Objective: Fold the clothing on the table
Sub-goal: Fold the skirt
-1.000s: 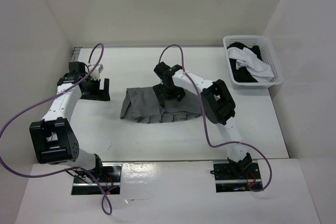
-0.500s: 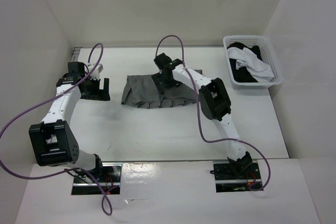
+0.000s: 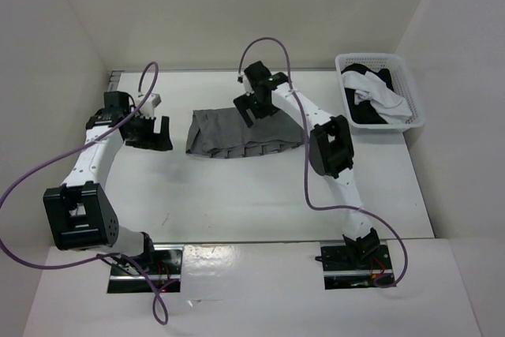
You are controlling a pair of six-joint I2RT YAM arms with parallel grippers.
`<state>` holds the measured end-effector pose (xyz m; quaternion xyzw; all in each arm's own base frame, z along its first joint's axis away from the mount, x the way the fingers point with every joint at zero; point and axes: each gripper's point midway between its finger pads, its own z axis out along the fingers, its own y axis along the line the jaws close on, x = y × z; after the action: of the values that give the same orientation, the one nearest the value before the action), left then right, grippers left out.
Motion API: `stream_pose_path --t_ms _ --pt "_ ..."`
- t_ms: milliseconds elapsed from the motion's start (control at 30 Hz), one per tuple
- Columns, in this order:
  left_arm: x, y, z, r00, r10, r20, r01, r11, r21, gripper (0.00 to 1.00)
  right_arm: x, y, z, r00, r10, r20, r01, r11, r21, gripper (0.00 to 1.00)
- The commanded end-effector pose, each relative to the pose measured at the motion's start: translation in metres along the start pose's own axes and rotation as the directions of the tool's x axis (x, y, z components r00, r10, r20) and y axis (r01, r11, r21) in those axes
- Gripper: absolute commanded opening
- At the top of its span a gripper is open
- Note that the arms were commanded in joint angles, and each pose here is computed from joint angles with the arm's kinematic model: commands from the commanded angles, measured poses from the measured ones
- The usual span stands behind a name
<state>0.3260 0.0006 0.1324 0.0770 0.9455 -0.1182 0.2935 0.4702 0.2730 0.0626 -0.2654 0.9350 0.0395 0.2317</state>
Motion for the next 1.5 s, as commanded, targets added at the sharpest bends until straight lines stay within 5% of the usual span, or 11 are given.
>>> stream_pose_path --t_ms 0,133,500,667,1133,1467 --pt "-0.029 -0.022 0.011 0.995 0.079 0.066 -0.086 0.989 0.123 1.0 -0.049 0.002 -0.119 0.971 -0.074 0.228 0.093 0.993 -0.074 0.99" --pt "-0.049 -0.026 0.041 0.996 0.013 0.085 -0.03 0.98 0.195 1.0 -0.042 -0.021 -0.165 0.928 -0.154 0.34 0.156 0.988 0.023 0.99" --pt "-0.071 -0.002 0.147 0.994 -0.1 0.041 0.084 0.953 0.292 1.0 0.051 -0.097 -0.178 0.966 -0.044 0.256 0.043 0.999 0.009 0.99" --pt "-0.111 0.009 0.161 0.991 -0.067 0.113 0.031 0.956 0.292 1.0 0.06 -0.115 -0.182 0.965 -0.001 0.261 -0.001 1.0 0.009 0.99" --pt "-0.115 -0.022 0.202 0.999 -0.012 0.044 -0.011 0.869 0.494 1.0 0.068 -0.131 -0.187 0.968 0.041 0.249 -0.05 0.998 0.031 0.99" --pt "-0.105 -0.045 0.188 1.0 -0.023 0.003 0.015 0.737 0.676 1.0 0.071 -0.132 -0.18 0.972 0.054 0.23 -0.063 0.997 0.033 0.99"
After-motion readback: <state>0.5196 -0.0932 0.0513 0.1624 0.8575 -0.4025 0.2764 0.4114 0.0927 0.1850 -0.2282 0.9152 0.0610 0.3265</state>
